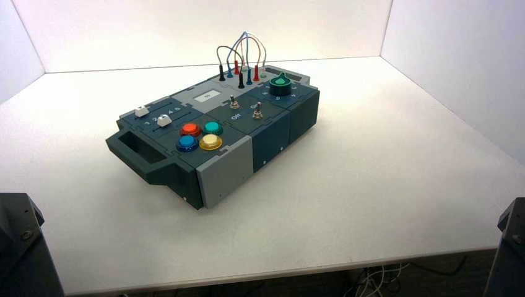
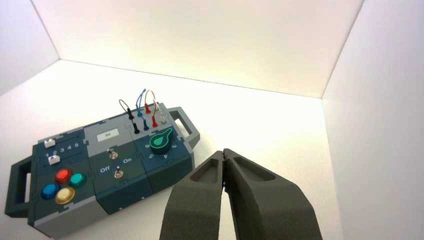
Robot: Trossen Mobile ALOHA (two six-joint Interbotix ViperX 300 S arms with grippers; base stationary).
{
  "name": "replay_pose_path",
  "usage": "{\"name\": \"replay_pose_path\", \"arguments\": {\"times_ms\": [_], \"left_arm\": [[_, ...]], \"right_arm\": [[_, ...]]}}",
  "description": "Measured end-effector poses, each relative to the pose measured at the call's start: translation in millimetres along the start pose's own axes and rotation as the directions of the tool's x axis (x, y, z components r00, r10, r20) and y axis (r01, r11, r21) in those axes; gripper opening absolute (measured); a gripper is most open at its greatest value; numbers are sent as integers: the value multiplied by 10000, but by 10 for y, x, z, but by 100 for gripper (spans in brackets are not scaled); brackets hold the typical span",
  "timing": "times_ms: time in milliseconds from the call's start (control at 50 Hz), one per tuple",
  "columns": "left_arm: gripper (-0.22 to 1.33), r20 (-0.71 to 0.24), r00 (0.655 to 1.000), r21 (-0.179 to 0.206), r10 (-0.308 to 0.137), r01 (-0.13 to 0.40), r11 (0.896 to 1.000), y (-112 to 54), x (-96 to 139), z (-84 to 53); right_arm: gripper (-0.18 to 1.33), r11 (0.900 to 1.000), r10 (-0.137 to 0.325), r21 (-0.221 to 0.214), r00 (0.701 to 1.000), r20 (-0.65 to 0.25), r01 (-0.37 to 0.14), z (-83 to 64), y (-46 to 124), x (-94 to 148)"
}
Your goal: Flip the bottom switch on with the right gripper.
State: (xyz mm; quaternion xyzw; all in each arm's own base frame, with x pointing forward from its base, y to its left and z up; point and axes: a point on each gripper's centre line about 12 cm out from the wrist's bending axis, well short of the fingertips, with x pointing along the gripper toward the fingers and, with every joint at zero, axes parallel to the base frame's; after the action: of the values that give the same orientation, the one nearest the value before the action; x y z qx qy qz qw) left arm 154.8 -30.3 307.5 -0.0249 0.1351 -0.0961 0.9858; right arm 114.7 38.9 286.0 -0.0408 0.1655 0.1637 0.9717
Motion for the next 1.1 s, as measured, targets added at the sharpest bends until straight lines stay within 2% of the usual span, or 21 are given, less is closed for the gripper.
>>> {"name": "replay_pose_path", "arguments": {"times_ms": [520, 660, 800, 980, 1100], "left_arm": [[-16, 0, 10000, -1, 1, -1, 10000, 1, 2, -4], [-16, -244, 9997, -146, -48, 45, 9999, -5, 3, -37], [-16, -748, 9972, -234, -46, 29, 9997, 1, 36, -160], [-16, -1705, 9854, -265, -10, -35, 9996, 18, 149, -402], [-16, -2319, 9727, -286, 26, -95, 9995, 28, 251, -493]], "right_arm": [[-14, 10000, -6, 34, 10000, 15, 6, 6, -2, 29], [-14, 10000, 15, 38, 9995, -306, -13, -22, -1, 84], [-14, 10000, 45, 87, 9980, -626, -39, -47, 1, 135], [-14, 9998, 102, 151, 9946, -1035, -87, -74, 6, 212], [-14, 9995, 186, 270, 9856, -1683, -142, -136, 12, 333]]}}
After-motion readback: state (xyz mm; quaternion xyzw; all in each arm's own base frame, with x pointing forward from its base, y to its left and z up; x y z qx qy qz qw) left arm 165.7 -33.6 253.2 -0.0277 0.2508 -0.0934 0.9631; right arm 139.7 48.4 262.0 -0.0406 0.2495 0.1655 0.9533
